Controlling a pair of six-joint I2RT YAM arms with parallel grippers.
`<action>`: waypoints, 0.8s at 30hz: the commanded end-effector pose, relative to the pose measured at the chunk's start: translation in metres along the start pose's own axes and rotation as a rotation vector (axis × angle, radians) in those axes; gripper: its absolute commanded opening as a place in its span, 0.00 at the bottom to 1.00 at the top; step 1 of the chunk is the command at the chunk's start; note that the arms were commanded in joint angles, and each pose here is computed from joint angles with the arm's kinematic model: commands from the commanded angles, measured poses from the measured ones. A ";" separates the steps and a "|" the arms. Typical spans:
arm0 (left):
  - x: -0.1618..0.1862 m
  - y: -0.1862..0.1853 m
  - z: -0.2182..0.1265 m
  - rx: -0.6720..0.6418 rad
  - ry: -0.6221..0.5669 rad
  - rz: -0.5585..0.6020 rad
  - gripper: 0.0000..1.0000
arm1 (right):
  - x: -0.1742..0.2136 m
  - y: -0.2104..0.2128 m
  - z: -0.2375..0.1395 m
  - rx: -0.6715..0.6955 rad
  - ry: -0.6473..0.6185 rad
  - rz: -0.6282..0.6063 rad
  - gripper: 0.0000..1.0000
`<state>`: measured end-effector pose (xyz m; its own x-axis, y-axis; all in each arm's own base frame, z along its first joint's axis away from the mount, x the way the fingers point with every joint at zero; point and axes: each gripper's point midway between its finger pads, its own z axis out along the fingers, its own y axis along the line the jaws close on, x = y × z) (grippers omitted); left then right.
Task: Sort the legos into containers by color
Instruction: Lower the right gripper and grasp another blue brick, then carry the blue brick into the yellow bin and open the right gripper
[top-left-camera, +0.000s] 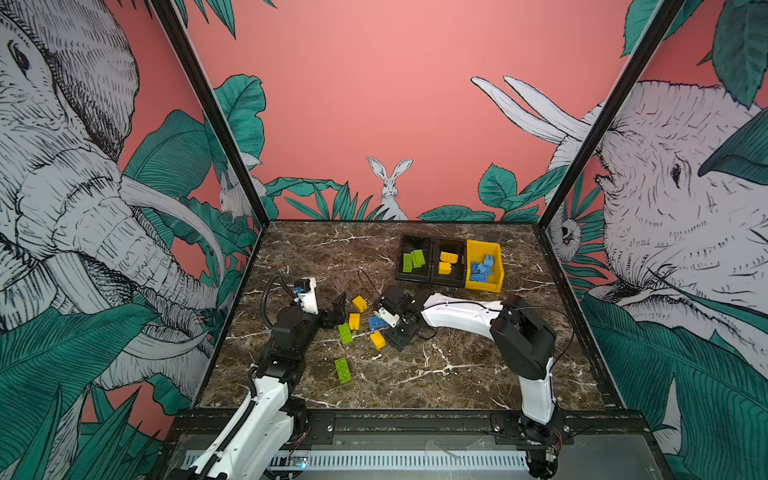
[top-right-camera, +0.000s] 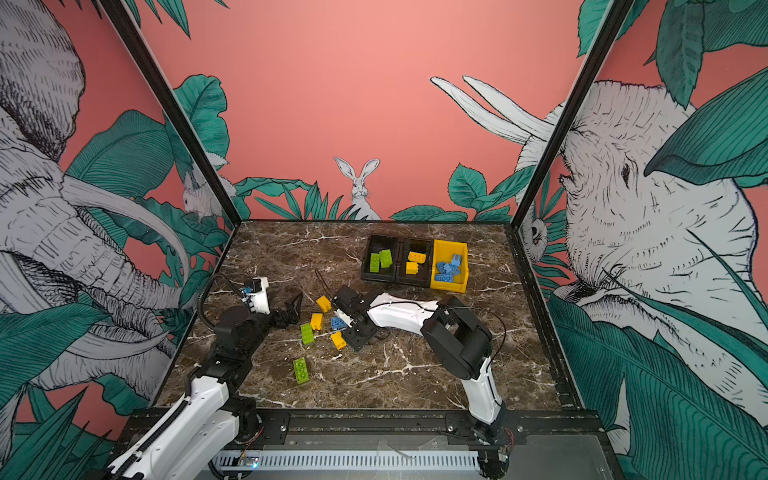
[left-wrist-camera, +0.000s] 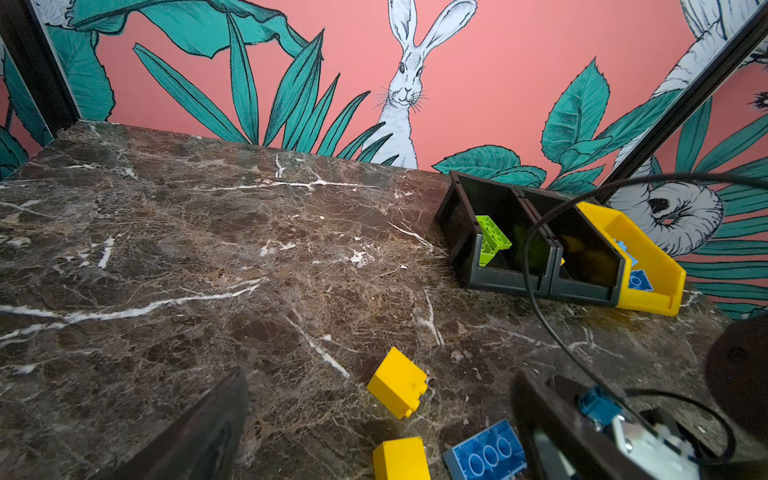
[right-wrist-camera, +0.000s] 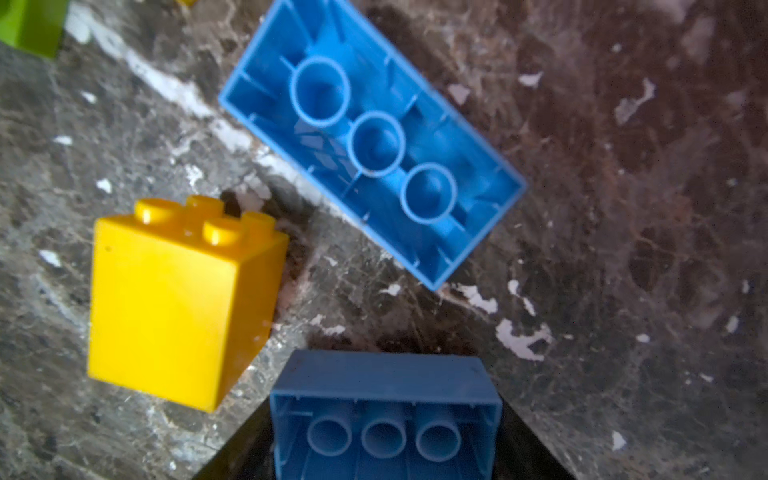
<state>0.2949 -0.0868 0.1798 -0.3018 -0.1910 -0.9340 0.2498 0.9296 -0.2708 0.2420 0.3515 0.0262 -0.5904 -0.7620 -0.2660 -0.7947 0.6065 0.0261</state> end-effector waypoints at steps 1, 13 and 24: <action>0.007 0.003 0.000 -0.008 0.013 0.005 0.99 | -0.002 -0.006 -0.008 0.048 -0.032 0.026 0.64; 0.008 0.001 0.002 0.005 0.021 0.000 0.99 | 0.011 -0.070 -0.068 0.091 -0.147 0.180 0.54; 0.009 -0.001 0.003 0.018 0.022 -0.003 0.99 | 0.028 -0.230 -0.148 0.230 -0.325 0.496 0.49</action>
<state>0.2960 -0.0887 0.1743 -0.3211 -0.1865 -0.9285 0.2532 0.9278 -0.2740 0.3677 0.1722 0.1384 -0.7900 -0.3246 -0.5201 -0.3893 0.9210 0.0165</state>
